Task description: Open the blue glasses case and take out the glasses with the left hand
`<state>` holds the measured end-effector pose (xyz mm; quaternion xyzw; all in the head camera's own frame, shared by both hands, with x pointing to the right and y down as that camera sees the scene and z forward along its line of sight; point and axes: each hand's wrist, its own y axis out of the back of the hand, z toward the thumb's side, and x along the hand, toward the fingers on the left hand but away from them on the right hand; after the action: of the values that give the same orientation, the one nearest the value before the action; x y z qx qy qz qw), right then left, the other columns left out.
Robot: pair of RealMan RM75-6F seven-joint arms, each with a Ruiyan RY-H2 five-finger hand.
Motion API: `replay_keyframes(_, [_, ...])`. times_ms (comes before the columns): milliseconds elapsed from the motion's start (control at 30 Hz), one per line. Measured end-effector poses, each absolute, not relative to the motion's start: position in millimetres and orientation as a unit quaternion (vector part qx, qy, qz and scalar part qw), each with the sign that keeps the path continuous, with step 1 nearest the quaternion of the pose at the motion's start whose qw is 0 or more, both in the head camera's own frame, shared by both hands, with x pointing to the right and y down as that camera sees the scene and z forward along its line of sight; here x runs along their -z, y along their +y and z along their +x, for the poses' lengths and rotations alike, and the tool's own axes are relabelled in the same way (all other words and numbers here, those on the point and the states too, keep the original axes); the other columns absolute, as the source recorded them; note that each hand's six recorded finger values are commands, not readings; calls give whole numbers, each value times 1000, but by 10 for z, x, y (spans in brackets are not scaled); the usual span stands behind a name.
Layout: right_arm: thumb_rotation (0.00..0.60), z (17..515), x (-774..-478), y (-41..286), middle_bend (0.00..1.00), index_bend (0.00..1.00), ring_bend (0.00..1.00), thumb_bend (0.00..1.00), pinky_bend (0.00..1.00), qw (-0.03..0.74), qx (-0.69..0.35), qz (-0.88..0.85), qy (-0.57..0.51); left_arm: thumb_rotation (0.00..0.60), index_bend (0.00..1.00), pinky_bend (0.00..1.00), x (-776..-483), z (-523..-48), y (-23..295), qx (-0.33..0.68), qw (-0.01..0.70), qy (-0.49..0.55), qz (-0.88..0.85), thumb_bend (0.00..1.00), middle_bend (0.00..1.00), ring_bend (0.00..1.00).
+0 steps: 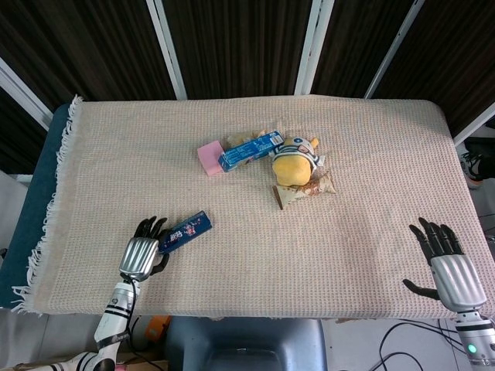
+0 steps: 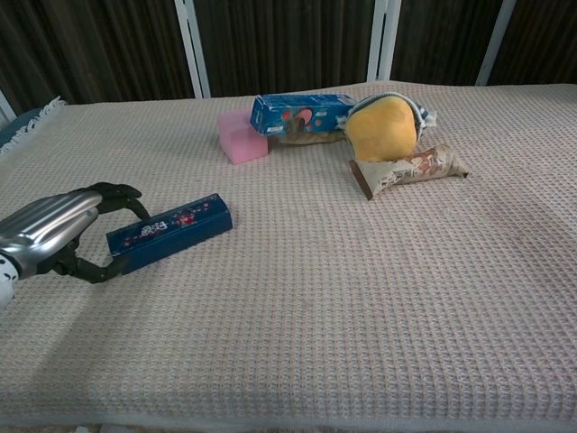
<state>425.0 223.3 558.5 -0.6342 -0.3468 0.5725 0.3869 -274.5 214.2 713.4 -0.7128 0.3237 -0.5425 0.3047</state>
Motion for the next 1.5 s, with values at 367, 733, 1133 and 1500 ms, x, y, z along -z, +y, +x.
replay_keyframes(367, [600, 4244, -5590, 2228, 0, 0, 0, 95, 0, 388, -573, -633, -346, 600, 295, 85, -7151, -2754, 2123, 544, 303, 324, -712, 371, 93, 26])
replay_keyframes(733, [600, 4247, -5595, 2228, 0, 0, 0, 96, 0, 388, -575, -632, -345, 600, 341, 86, -7154, -2737, 2130, 543, 300, 321, -716, 372, 96, 26])
replay_keyframes(1133, [600, 4240, -5606, 2228, 0, 0, 0, 94, 0, 389, -576, -632, -343, 600, 360, 87, -7171, -2752, 2111, 548, 297, 319, -714, 372, 99, 27])
replay_keyframes(1500, [600, 4241, -5609, 2231, 0, 0, 0, 95, 0, 388, -577, -632, -342, 600, 387, 90, -7189, -2747, 2103, 549, 298, 317, -713, 370, 117, 36])
